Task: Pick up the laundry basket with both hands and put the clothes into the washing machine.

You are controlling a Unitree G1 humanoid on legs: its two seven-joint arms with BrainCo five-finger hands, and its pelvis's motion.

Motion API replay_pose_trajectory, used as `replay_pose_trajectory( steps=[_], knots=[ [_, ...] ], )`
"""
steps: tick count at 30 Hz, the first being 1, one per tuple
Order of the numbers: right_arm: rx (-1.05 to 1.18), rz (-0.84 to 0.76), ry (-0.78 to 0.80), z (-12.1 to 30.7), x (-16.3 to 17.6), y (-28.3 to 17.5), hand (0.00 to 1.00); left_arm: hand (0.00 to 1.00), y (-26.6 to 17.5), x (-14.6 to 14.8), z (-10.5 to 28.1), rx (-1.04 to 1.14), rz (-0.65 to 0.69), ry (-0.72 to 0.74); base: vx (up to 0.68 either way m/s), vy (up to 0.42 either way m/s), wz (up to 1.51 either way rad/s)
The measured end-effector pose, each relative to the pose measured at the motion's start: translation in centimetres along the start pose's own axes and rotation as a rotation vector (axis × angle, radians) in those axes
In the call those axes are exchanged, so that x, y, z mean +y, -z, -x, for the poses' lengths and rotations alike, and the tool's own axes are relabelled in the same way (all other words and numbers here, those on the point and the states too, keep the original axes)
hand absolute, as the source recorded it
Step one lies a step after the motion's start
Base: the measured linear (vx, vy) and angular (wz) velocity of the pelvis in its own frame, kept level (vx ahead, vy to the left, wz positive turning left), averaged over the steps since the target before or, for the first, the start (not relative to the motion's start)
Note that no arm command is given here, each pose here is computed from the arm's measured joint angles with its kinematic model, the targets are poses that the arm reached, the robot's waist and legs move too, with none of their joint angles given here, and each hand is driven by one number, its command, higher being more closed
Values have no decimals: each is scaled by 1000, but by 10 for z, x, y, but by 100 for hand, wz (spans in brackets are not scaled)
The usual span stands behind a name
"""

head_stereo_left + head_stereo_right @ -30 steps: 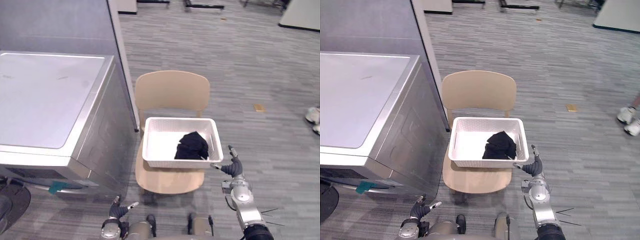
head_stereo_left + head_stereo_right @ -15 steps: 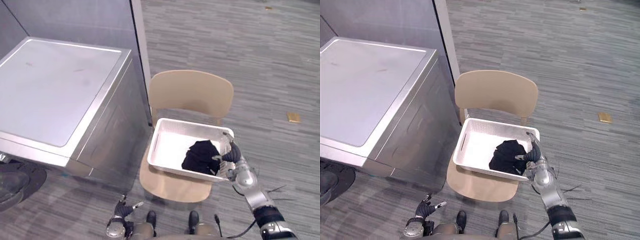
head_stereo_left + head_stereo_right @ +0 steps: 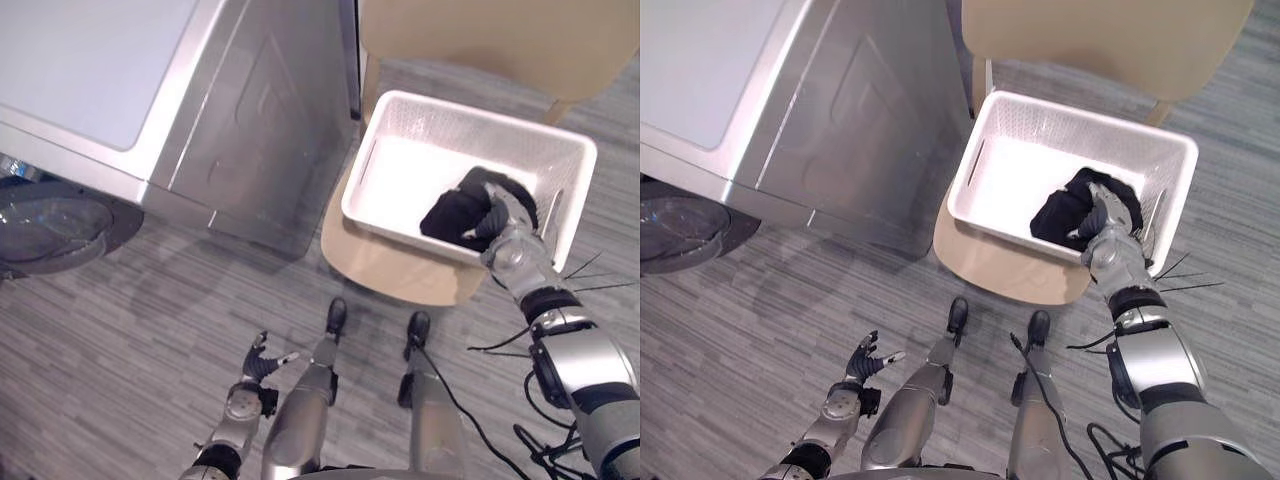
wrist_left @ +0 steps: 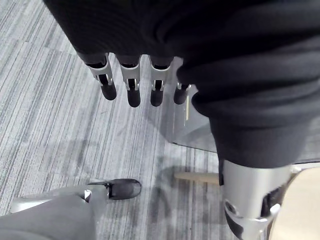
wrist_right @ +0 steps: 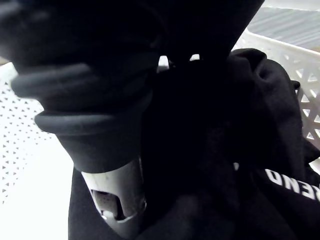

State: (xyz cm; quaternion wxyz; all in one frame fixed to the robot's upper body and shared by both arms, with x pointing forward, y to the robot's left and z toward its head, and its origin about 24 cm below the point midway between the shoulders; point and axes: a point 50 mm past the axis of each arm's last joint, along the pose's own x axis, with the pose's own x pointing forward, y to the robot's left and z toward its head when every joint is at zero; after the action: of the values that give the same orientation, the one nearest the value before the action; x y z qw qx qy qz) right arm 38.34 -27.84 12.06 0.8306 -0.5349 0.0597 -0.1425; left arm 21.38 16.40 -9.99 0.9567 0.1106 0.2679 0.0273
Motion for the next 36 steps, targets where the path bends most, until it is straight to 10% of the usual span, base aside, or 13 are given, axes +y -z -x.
replay_pose_trajectory(
  steps=[14,36],
  knots=[
    [-54,-149,43,-1,-11,-13,100,0,-12,-9,-3,-41,31,10,9,-21,-4],
    [-258,-1065,-82,109,67,-58,100,0,48,6,26,176,24,-47,32,-23,-5]
  ],
)
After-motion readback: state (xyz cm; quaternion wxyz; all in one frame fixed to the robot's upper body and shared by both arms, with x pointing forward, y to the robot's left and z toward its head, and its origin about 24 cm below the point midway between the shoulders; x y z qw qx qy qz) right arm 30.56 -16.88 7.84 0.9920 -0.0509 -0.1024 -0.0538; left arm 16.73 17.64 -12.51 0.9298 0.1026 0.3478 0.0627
